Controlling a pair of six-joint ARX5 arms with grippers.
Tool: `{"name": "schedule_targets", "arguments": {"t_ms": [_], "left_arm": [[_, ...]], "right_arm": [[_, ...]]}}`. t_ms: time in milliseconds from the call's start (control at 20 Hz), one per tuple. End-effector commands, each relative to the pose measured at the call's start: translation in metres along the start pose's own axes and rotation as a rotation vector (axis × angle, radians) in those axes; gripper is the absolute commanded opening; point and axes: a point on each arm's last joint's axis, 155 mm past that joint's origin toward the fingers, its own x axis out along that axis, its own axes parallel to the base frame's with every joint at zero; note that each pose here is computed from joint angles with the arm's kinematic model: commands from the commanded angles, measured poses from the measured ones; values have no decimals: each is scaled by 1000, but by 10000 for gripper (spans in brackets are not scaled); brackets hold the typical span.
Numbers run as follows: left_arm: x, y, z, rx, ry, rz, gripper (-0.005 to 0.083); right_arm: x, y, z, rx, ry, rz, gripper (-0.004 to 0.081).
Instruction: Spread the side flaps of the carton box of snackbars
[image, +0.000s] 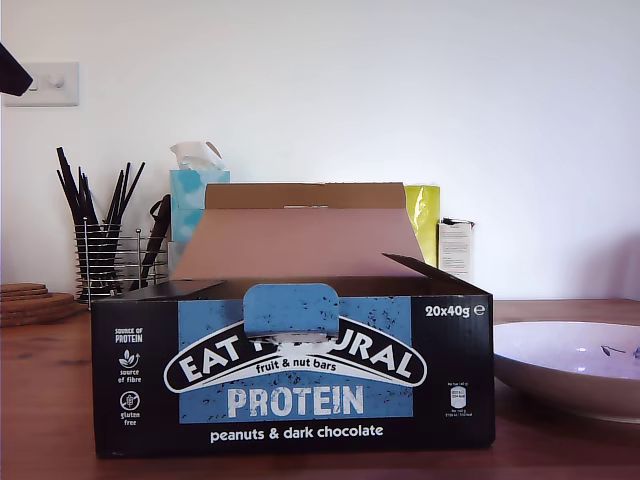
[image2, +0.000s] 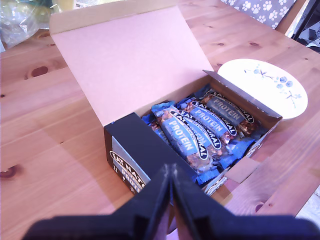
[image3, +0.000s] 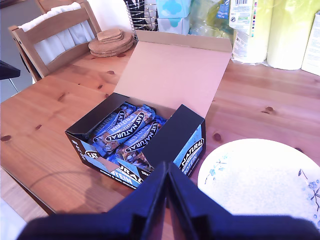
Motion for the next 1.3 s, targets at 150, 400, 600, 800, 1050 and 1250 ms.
{"name": "schedule_targets", "arguments": {"t_ms": [150, 400, 600, 800, 1050, 1250], "left_arm": [[2, 1, -2, -3, 1, 0, -19], [2, 1, -1, -1, -3, 0, -19], [8, -3, 12, 27, -33, -23, -19], [28, -21, 15, 64, -13, -102, -19], [62, -49, 9, 111, 31, -209, -19], [91, -68, 7, 147, 61, -259, -19]], "right_arm": [[4, -1, -6, 5, 14, 1, -13], [4, 0, -5, 5, 13, 2, -13], [2, 0, -1, 7, 23, 2, -13], [2, 1, 5, 16, 93, -3, -13], [-2, 1, 3, 21, 231, -8, -13], [-7, 3, 10, 20, 247, -7, -13]]}}
